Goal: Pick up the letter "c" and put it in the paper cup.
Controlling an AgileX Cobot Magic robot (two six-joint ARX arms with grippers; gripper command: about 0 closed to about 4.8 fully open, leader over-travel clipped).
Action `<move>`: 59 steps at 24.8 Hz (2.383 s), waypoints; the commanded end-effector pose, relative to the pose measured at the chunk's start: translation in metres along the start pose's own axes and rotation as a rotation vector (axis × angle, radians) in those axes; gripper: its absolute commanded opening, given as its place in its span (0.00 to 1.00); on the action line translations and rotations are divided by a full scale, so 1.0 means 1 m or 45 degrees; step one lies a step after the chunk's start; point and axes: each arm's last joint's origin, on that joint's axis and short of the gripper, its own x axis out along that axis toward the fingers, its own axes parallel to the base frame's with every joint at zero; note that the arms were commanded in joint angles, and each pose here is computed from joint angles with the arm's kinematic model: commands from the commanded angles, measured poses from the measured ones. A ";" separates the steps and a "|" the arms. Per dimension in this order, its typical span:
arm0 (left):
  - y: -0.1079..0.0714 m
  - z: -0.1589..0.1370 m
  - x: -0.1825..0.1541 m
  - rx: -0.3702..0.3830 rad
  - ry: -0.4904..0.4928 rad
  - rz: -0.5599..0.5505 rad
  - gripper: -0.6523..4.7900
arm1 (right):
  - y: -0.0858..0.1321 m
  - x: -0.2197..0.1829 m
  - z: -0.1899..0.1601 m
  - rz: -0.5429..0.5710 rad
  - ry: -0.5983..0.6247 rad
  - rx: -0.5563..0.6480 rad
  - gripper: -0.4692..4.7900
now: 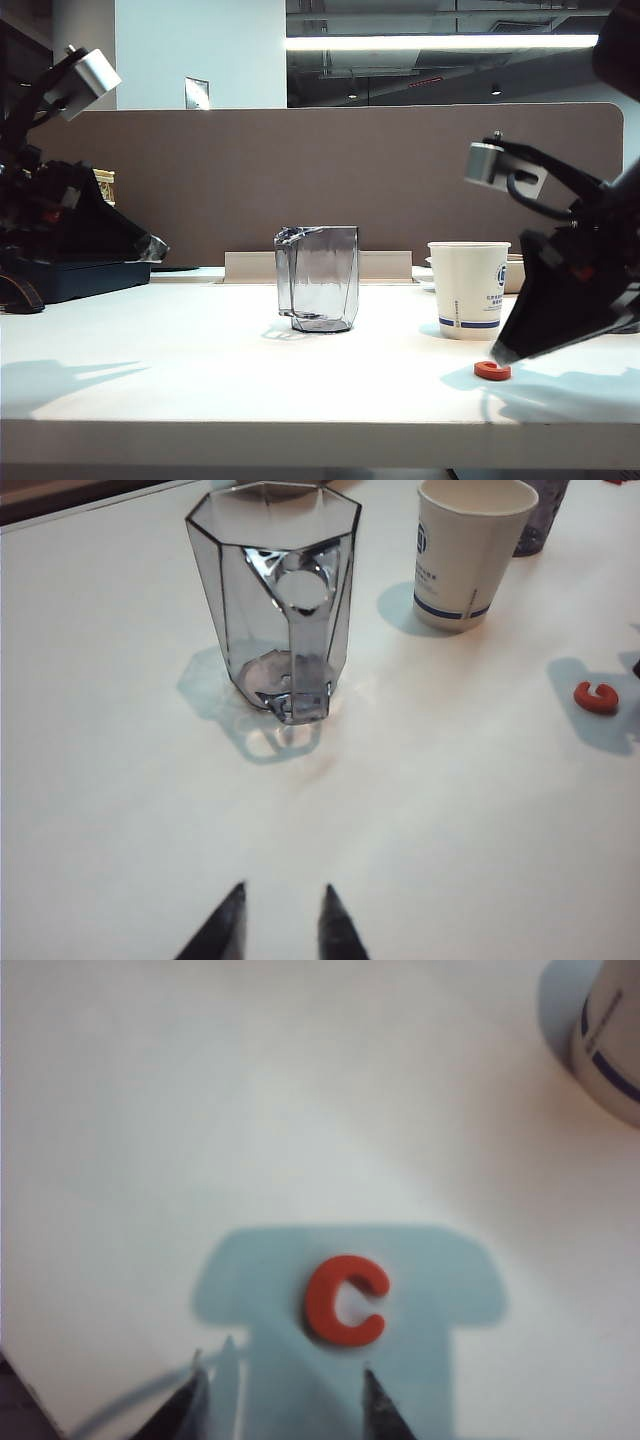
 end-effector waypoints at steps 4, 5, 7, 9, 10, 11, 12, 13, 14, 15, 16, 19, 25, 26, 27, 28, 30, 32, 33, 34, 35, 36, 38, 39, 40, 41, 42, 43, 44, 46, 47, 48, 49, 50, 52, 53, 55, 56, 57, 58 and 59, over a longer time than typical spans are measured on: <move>0.000 0.003 0.001 0.023 -0.028 -0.003 0.29 | -0.001 0.003 0.001 -0.024 -0.003 -0.007 0.48; 0.001 0.003 0.001 0.025 -0.033 -0.002 0.29 | -0.001 0.003 0.002 -0.025 -0.006 -0.008 0.48; 0.001 0.004 0.001 0.030 -0.044 -0.001 0.29 | -0.002 0.003 0.002 -0.046 -0.017 -0.011 0.48; 0.001 0.004 0.001 0.031 -0.045 0.000 0.29 | -0.003 0.004 0.003 -0.076 -0.017 -0.011 0.48; 0.001 0.004 0.001 0.031 -0.046 0.000 0.29 | -0.003 0.005 0.002 -0.075 -0.013 -0.010 0.48; 0.001 0.004 0.001 0.032 -0.047 0.001 0.29 | -0.003 0.006 0.002 -0.073 -0.005 -0.008 0.48; 0.001 0.004 0.001 0.033 -0.049 0.001 0.29 | -0.003 0.007 0.001 -0.073 0.000 -0.007 0.48; 0.001 0.004 0.001 0.033 -0.050 0.001 0.29 | -0.004 0.008 0.000 -0.071 0.009 -0.004 0.48; 0.001 0.004 0.001 0.033 -0.049 0.001 0.29 | -0.004 0.010 0.000 -0.069 0.016 -0.002 0.48; 0.001 0.004 0.001 0.033 -0.049 0.001 0.29 | -0.004 0.011 -0.001 -0.068 0.021 -0.001 0.48; 0.001 0.004 0.001 0.033 -0.049 0.001 0.29 | -0.005 0.013 -0.001 -0.067 0.025 0.002 0.48; 0.001 0.004 0.001 0.033 -0.050 0.001 0.29 | -0.005 0.016 -0.002 -0.065 0.033 0.012 0.51; 0.001 0.004 0.001 0.033 -0.050 0.002 0.29 | -0.006 0.020 -0.003 -0.067 0.031 0.011 0.52; 0.001 0.004 0.001 0.033 -0.049 0.001 0.28 | -0.006 0.020 -0.003 -0.067 0.028 0.010 0.52; 0.001 0.004 0.001 0.033 -0.049 0.001 0.28 | -0.006 0.020 -0.002 -0.068 0.024 0.010 0.52; 0.001 0.004 0.001 0.033 -0.049 0.001 0.28 | -0.006 0.020 -0.002 -0.069 0.021 0.008 0.52; 0.001 0.004 0.001 0.033 -0.049 0.001 0.28 | -0.006 0.020 -0.001 -0.071 0.011 0.007 0.51; 0.001 0.004 0.001 0.033 -0.049 0.001 0.28 | -0.007 0.020 -0.001 -0.074 0.003 0.005 0.51; 0.001 0.004 0.001 0.033 -0.049 0.002 0.28 | -0.007 0.020 -0.001 -0.074 0.001 0.004 0.51; 0.001 0.004 0.001 0.033 -0.049 0.005 0.29 | -0.007 0.020 -0.001 -0.075 0.002 0.004 0.51; 0.001 0.004 0.001 0.033 -0.049 0.005 0.28 | -0.007 0.020 -0.001 -0.081 0.003 0.004 0.51; 0.001 0.004 0.001 0.033 -0.049 0.005 0.28 | -0.007 0.020 0.000 -0.087 0.002 0.004 0.51; 0.001 0.004 0.001 0.033 -0.049 0.005 0.28 | -0.008 0.021 0.000 -0.102 -0.008 0.002 0.51; 0.001 0.004 0.001 0.033 -0.049 0.005 0.28 | -0.008 0.022 0.000 -0.104 -0.013 0.002 0.51; 0.001 0.004 0.001 0.033 -0.049 0.005 0.28 | -0.008 0.024 0.000 -0.104 -0.015 0.007 0.51; 0.001 0.004 0.001 0.033 -0.049 0.004 0.28 | -0.009 0.025 0.000 -0.103 -0.011 0.010 0.51; 0.001 0.004 0.001 0.032 -0.049 0.004 0.28 | -0.009 0.026 -0.001 -0.101 -0.003 0.012 0.51; 0.001 0.004 0.001 0.033 -0.049 0.004 0.28 | -0.009 0.027 -0.002 -0.101 0.006 0.014 0.51; 0.001 0.004 0.001 0.032 -0.049 0.004 0.28 | -0.009 0.028 -0.003 -0.099 0.015 0.016 0.51; 0.001 0.004 0.001 0.032 -0.049 0.004 0.28 | -0.009 0.028 -0.003 -0.099 0.020 0.017 0.51; 0.001 0.004 0.001 0.032 -0.049 0.004 0.28 | -0.009 0.028 -0.003 -0.099 0.017 0.016 0.51; 0.001 0.004 0.001 0.033 -0.049 0.004 0.28 | -0.009 0.028 -0.003 -0.099 0.016 0.016 0.51; 0.001 0.004 0.001 0.033 -0.049 0.004 0.28 | -0.009 0.028 -0.003 -0.099 0.017 0.016 0.51; 0.001 0.004 0.001 0.033 -0.049 0.004 0.28 | -0.009 0.028 -0.003 -0.099 0.017 0.016 0.51; 0.001 0.004 0.001 0.033 -0.049 0.004 0.28 | -0.009 0.028 -0.003 -0.098 0.019 0.017 0.51; 0.001 0.004 0.001 0.033 -0.049 0.004 0.28 | -0.009 0.028 -0.003 -0.098 0.021 0.017 0.51; 0.001 0.004 0.001 0.033 -0.049 0.004 0.28 | -0.009 0.028 -0.004 -0.097 0.028 0.019 0.50; 0.001 0.004 0.001 0.032 -0.049 0.004 0.28 | -0.009 0.028 -0.004 -0.096 0.035 0.020 0.48; 0.001 0.004 0.001 0.032 -0.048 0.004 0.28 | -0.009 0.028 -0.005 -0.095 0.039 0.023 0.48; 0.001 0.004 0.001 0.032 -0.048 0.004 0.28 | -0.009 0.028 -0.005 -0.094 0.045 0.028 0.48; 0.001 0.004 0.001 0.032 -0.048 0.004 0.29 | -0.009 0.028 -0.005 -0.093 0.049 0.038 0.48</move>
